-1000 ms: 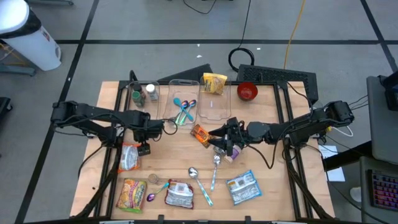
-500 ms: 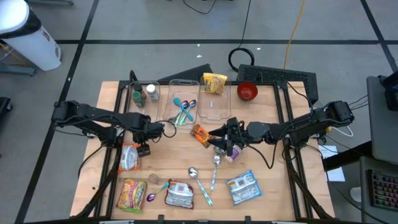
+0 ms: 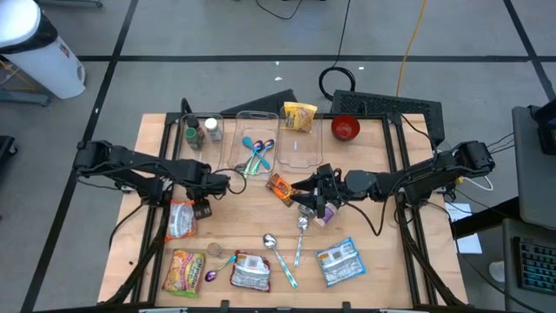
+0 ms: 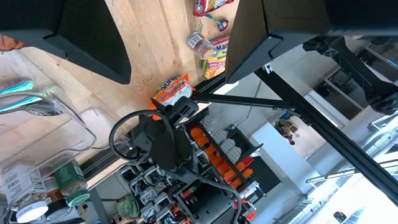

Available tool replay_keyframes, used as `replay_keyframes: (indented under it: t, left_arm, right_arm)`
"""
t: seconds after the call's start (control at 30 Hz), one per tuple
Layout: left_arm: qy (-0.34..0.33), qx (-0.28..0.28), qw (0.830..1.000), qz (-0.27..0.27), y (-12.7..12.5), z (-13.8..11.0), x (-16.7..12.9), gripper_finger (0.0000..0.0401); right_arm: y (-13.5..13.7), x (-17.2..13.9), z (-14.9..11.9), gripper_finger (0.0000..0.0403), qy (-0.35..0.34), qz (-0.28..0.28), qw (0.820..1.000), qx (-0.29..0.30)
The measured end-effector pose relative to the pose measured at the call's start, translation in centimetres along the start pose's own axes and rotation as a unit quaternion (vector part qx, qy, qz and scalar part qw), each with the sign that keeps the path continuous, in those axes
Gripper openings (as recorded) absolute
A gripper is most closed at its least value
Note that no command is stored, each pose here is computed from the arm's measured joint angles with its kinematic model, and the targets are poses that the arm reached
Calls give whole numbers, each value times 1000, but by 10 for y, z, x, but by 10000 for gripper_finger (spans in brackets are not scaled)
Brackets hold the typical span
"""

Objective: Pick & Place Food Item
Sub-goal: Put the orange noodle pack into the right transparent bin

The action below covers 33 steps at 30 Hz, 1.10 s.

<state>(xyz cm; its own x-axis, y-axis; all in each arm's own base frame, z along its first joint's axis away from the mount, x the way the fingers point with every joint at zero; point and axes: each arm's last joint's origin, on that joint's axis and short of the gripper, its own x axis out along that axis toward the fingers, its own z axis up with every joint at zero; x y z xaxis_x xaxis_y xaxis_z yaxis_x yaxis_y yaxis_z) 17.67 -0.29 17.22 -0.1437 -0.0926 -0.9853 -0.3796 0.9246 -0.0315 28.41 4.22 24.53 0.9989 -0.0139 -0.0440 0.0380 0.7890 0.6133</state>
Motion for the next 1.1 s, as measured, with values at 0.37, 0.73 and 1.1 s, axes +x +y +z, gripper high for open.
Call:
replay_keyframes:
  t: [0.37,0.73,1.1]
  left_arm:
    - [31,-98,994,25,4,-10,-3,140]
    - [-80,-189,979,-8,1,-20,-48,127]
    - [-107,-325,940,-2,-22,-60,-53,127]
  right_arm:
    - [0,0,0,254,0,0,1000,-1]
    - [-1,0,-1,254,3,-3,1000,-1]
    - [-2,0,-1,254,5,-7,1000,-15]
